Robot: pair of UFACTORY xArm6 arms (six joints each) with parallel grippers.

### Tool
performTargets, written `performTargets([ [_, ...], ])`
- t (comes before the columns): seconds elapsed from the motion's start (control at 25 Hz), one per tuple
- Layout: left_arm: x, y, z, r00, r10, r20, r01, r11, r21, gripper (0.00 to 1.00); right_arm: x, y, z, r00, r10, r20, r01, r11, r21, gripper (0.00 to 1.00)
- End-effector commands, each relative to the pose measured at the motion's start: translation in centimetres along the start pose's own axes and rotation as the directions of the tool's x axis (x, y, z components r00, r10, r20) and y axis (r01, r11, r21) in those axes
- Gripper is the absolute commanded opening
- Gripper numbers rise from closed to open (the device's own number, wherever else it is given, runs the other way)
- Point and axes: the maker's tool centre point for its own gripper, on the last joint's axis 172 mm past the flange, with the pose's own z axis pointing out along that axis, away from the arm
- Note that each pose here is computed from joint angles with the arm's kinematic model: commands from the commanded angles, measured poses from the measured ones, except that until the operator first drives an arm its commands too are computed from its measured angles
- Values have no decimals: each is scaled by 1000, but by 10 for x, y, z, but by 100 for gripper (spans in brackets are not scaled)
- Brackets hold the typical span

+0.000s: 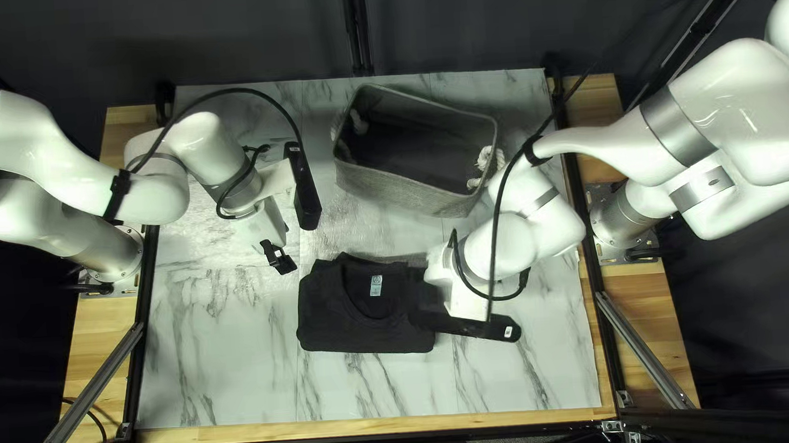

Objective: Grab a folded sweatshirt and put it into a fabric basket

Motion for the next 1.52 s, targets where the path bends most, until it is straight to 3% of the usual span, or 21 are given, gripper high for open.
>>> performTargets([
  [0.04,0,0,0,1000,0,0,0,1000,0,100,8,14,15,991,-127,37,130,988,-78,100],
  [0.24,0,0,0,1000,0,0,0,1000,0,100,15,9,37,989,-142,34,144,985,-97,100],
  [0.6,0,0,0,1000,0,0,0,1000,0,100,11,2,51,988,-150,26,152,984,-91,100],
  [1.08,0,0,0,1000,0,0,0,1000,0,100,5,8,61,979,-200,27,201,963,-180,100],
  [1.52,0,0,0,1000,0,0,0,1000,0,100,4,8,68,985,-170,13,170,971,-168,100],
])
